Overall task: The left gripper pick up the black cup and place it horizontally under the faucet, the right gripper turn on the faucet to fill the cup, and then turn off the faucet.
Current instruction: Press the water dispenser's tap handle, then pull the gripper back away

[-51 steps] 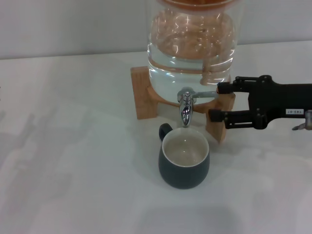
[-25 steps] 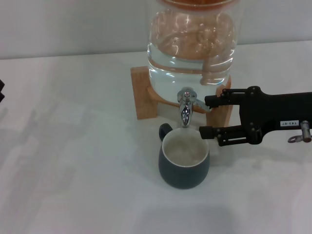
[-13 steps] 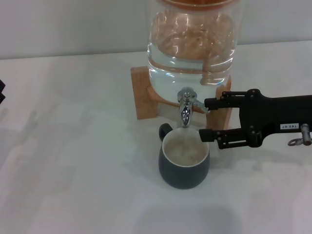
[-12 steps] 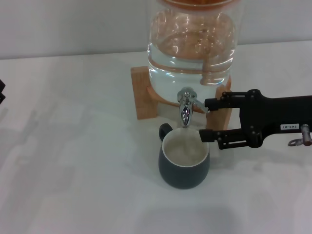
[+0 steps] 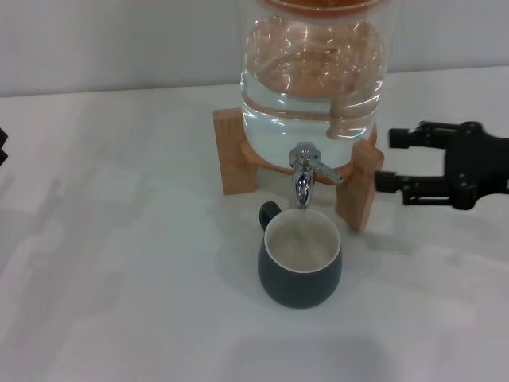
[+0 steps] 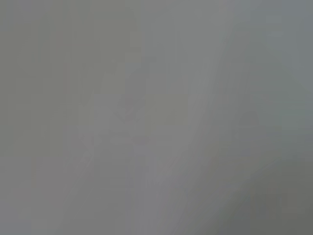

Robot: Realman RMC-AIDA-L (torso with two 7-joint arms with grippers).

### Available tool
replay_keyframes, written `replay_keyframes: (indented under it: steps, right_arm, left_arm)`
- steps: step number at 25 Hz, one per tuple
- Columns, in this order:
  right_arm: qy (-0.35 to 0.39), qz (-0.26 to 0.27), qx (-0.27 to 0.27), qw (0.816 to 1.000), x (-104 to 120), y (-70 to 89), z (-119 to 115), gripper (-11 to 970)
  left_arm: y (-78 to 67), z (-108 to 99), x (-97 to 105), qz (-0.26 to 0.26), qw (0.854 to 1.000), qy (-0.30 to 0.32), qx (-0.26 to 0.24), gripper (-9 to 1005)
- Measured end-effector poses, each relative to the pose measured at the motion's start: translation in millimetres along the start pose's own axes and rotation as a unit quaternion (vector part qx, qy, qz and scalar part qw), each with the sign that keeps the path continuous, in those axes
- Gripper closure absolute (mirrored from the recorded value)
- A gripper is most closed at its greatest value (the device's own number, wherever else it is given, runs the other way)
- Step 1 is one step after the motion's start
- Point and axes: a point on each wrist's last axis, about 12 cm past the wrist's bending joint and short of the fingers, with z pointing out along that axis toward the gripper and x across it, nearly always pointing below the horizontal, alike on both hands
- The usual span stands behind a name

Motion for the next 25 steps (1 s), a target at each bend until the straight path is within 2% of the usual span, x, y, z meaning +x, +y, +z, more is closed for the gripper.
replay_keyframes:
  steps: [5,9,16,25]
  right_arm:
    - [-0.02,0.01,0.022,1.0,3,1.6,-10,193]
    - [-0.03,0.014,0.022,0.999,4,6.6,-10,192]
    - [-0.017,0.01,0.03,0.999,8,16.4,7,192]
    - [-0.004,-0.006,0.06,0.998,12,37.9,22,192]
  left_arm:
    - [0.3,2,-3,0.003,1.0,-0.009,-0.002,151]
    - [0.0,4,-4,0.005,1.0,-0.013,-0.002,151]
    - [1.9,2,-5,0.013,1.0,-0.019,-0.011,150]
    - [3.1,1,-5,0.018,1.0,-0.02,-0.013,150]
